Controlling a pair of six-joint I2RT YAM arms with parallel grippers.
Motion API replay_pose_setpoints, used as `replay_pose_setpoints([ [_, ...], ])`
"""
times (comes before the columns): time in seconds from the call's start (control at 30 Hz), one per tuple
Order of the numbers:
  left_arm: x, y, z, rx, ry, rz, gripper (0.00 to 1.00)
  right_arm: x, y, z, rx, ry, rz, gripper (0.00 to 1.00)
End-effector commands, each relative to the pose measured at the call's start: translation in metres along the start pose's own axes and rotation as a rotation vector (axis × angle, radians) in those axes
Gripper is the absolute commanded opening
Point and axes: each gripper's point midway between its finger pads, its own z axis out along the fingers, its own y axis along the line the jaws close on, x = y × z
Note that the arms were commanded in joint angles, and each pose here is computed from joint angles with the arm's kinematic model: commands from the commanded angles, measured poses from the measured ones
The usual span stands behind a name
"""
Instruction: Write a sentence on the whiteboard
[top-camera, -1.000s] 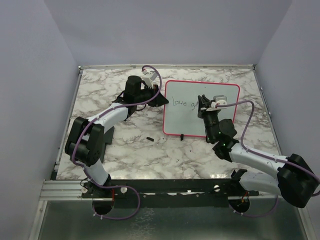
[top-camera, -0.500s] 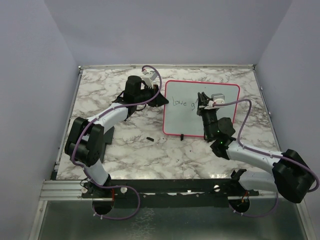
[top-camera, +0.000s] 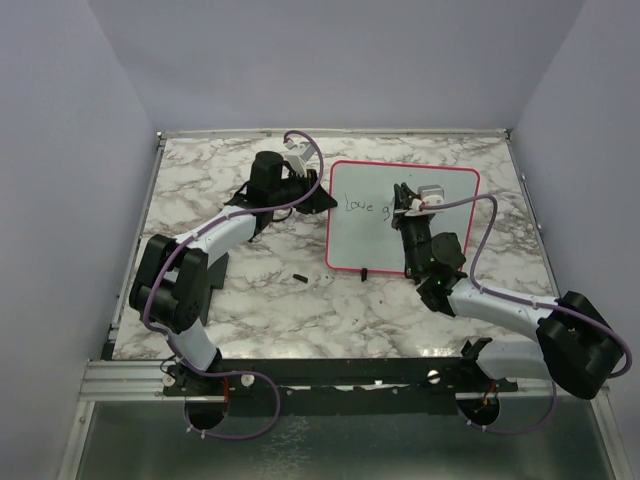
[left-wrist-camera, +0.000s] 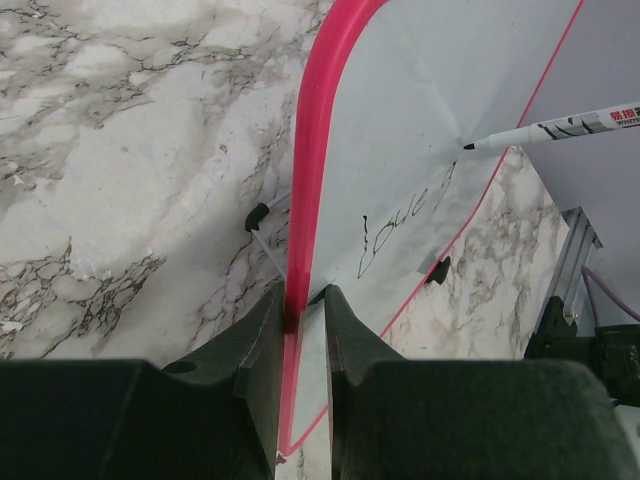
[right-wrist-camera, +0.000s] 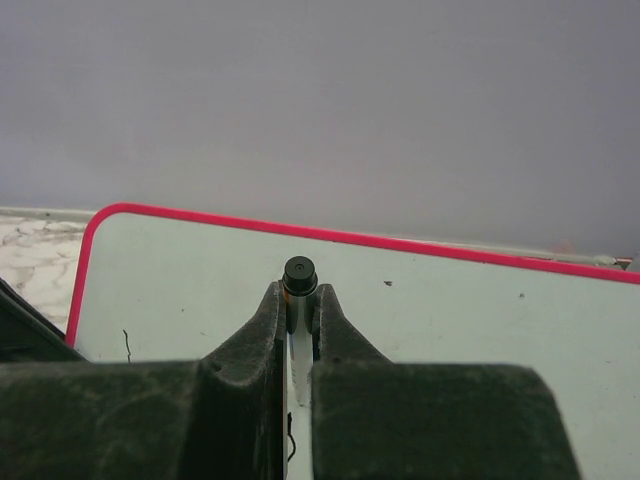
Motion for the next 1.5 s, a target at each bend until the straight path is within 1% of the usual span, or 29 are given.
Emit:
replay_pose_setpoints([
  [0.0, -0.011, -0.007, -0.007, -0.002, -0.027, 0.018, 0.06, -0.007, -0.011, 0.004, 0.052, -0.021, 0.004, 0.01],
  [0.53, -0.012, -0.008, -0.008, -0.001, -0.03, 0.021, 0.06, 0.018, -0.014, -0.013, 0.044, 0.059, 0.027, 0.01],
  [1.0, -0.013, -0.008, -0.008, -0.001, -0.032, 0.023, 0.06, 0.024, -0.012, -0.016, 0.031, 0.076, 0.019, 0.01],
  [1.23, -0.012, -0.008, -0.008, -0.002, -0.031, 0.021, 0.06, 0.023, -0.013, -0.015, 0.04, 0.067, 0.022, 0.01],
  [1.47, -0.012, -0.008, -0.007, -0.003, -0.03, 0.021, 0.06, 0.009, -0.016, -0.01, 0.06, 0.021, 0.043, 0.01],
])
